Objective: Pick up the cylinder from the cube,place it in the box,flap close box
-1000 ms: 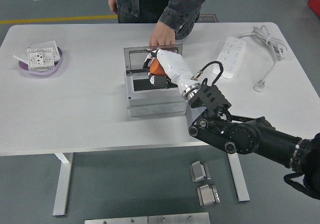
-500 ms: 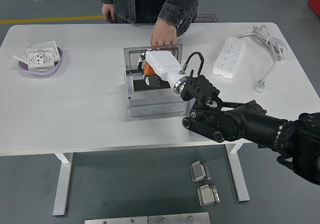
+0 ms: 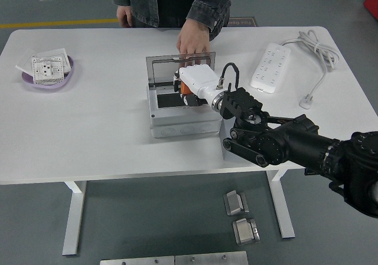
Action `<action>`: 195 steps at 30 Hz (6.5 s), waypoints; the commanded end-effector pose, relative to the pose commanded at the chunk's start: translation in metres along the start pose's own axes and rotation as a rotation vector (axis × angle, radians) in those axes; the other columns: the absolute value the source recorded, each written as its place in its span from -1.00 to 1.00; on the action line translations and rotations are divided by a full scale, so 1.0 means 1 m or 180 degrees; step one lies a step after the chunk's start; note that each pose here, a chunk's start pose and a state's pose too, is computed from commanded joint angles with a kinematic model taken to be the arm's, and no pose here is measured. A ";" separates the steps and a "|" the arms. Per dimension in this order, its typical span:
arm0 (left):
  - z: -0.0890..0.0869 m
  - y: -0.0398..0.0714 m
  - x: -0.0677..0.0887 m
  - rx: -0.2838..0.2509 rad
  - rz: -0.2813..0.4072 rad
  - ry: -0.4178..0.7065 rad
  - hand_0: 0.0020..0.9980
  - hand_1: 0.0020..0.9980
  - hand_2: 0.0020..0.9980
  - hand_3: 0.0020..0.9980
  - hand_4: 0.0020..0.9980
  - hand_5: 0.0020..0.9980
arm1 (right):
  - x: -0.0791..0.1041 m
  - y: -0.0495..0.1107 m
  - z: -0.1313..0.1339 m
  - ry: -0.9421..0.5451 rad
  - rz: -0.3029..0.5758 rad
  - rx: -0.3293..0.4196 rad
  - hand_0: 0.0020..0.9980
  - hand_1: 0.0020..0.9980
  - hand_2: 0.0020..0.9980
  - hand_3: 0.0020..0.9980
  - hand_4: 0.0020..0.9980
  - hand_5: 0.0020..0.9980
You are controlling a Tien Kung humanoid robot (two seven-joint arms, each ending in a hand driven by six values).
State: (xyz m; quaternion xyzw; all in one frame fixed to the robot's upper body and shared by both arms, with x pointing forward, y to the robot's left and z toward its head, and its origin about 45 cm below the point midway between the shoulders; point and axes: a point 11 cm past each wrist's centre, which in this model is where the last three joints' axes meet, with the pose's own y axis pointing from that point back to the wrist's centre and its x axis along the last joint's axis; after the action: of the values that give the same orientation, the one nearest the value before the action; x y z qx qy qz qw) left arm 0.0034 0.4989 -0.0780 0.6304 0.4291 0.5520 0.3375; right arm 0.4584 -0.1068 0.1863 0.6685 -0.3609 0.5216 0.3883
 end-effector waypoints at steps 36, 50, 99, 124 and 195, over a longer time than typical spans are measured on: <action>-0.004 -0.001 -0.003 0.0030 -0.0015 -0.0002 0.47 0.49 0.41 0.65 0.44 -0.19 | 0.037 0.015 -0.028 -0.0650 0.0481 0.0196 0.44 0.39 0.39 0.70 0.31 -0.69; 0.000 0.000 0.000 0.0011 0.0003 -0.0024 0.47 0.49 0.41 0.65 0.44 -0.18 | 0.065 -0.009 -0.006 -0.0680 0.0473 -0.0082 0.45 0.38 0.40 0.67 0.33 -0.67; 0.001 0.000 -0.004 -0.0007 -0.0036 0.0021 0.47 0.49 0.41 0.65 0.44 -0.18 | 0.006 0.052 -0.012 -0.0593 0.0042 0.0157 0.45 0.36 0.48 0.73 0.39 -0.48; -0.016 -0.003 -0.005 0.0100 -0.0026 0.0027 0.47 0.48 0.41 0.65 0.44 -0.18 | 0.013 0.109 0.054 -0.1253 0.0764 -0.0376 0.41 0.33 0.48 0.74 0.39 -0.41; -0.059 -0.004 0.006 0.0747 -0.0326 0.0266 0.99 1.00 1.00 1.00 1.00 1.00 | 0.024 0.181 0.140 -0.5916 0.1429 0.0144 1.00 0.98 0.97 0.92 1.00 1.00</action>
State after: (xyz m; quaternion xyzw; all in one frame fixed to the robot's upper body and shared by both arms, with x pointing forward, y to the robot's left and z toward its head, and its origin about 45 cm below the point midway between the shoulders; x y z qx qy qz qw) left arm -0.0555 0.5032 -0.0696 0.6192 0.5360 0.5058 0.2710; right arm 0.3611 -0.3132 0.2144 0.7378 -0.6346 -0.1486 -0.1757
